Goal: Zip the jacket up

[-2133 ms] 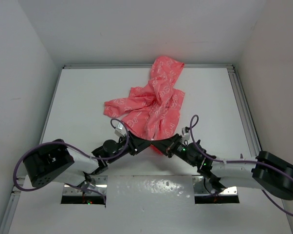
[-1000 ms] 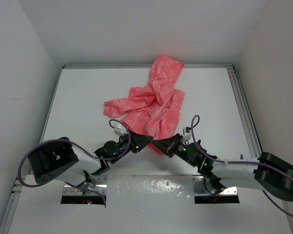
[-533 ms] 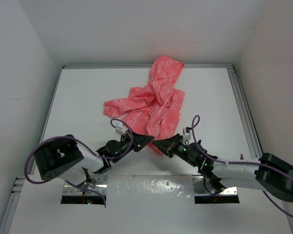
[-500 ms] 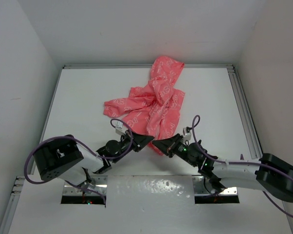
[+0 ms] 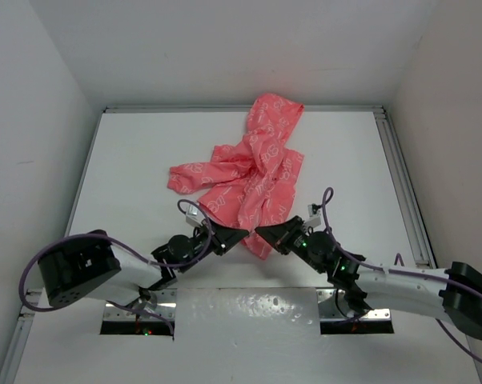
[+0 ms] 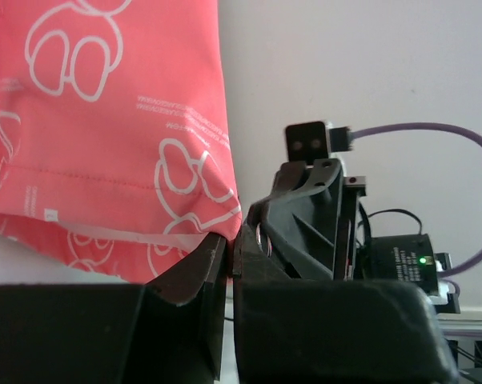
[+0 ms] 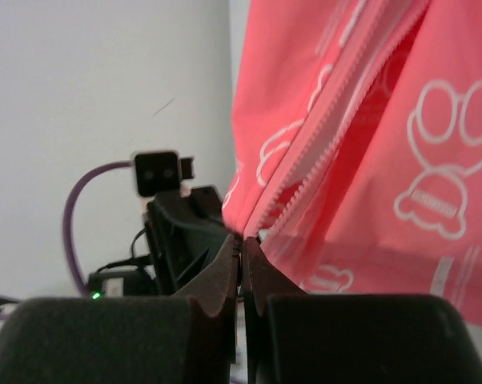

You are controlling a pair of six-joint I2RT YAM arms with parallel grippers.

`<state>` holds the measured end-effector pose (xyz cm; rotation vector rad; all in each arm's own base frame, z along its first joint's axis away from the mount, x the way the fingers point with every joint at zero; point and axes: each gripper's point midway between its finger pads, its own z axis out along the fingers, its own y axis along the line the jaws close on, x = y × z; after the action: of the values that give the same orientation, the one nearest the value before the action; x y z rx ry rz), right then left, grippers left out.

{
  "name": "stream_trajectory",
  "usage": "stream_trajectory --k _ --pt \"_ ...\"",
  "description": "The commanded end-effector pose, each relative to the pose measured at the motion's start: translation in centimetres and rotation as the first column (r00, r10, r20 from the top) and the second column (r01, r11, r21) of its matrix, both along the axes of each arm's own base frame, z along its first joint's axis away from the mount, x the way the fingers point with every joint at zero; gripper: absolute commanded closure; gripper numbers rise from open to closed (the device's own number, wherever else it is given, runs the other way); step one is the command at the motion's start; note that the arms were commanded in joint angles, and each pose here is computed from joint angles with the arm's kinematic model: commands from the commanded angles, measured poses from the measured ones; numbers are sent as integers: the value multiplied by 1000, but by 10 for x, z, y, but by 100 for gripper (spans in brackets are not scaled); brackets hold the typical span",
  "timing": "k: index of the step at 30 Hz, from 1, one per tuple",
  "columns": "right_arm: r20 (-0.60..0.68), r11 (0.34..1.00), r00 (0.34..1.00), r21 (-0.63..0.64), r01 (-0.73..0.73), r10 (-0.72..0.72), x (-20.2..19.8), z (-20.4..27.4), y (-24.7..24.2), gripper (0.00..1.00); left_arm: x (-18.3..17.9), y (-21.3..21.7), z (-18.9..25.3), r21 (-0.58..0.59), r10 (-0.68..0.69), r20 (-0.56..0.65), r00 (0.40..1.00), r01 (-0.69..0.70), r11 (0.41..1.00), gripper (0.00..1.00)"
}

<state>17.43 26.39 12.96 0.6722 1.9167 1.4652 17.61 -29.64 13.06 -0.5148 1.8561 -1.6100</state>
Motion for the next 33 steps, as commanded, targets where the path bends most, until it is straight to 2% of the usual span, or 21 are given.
stream_trajectory --k 1,7,10,15,16,17,19,20,25,30,31,33 --pt "137 967 970 -136 217 -198 40 25 -22 100 -6 21 -24 91 30 6 1000 -30 995 100" --pt "193 920 966 -320 228 -172 47 20 -26 100 -5 27 -21 118 42 38 998 -47 992 100" --pt "177 921 978 -352 165 -108 40 12 -18 100 -4 29 -23 136 50 36 998 -55 989 100" --pt "175 904 980 -427 -10 94 17 5 2 100 -4 29 -23 133 55 26 998 -58 989 100" --pt "193 904 973 -426 -32 125 14 7 5 97 -4 28 -22 127 54 24 998 -57 990 100" --pt "228 901 959 -431 -56 169 10 9 8 88 -4 28 -22 125 52 21 998 -54 991 100" --pt "292 917 923 -378 -130 251 -2 22 20 83 -5 27 -21 117 45 16 999 -47 992 100" --pt "327 899 888 -400 -180 324 -10 25 26 76 -6 27 -21 103 44 1 999 -43 994 100" --pt "376 808 778 -523 -270 503 -24 28 37 79 -15 20 -12 52 -11 -21 1000 12 999 100" --pt "416 762 697 -577 -294 584 -32 39 40 58 -21 18 -8 29 -42 -33 999 43 999 100" --pt "415 743 672 -593 -312 614 -35 39 42 56 -22 18 -8 29 -45 -33 998 46 999 100" --pt "399 725 660 -603 -333 636 -37 38 47 53 -22 19 -7 27 -45 -34 998 46 999 100"
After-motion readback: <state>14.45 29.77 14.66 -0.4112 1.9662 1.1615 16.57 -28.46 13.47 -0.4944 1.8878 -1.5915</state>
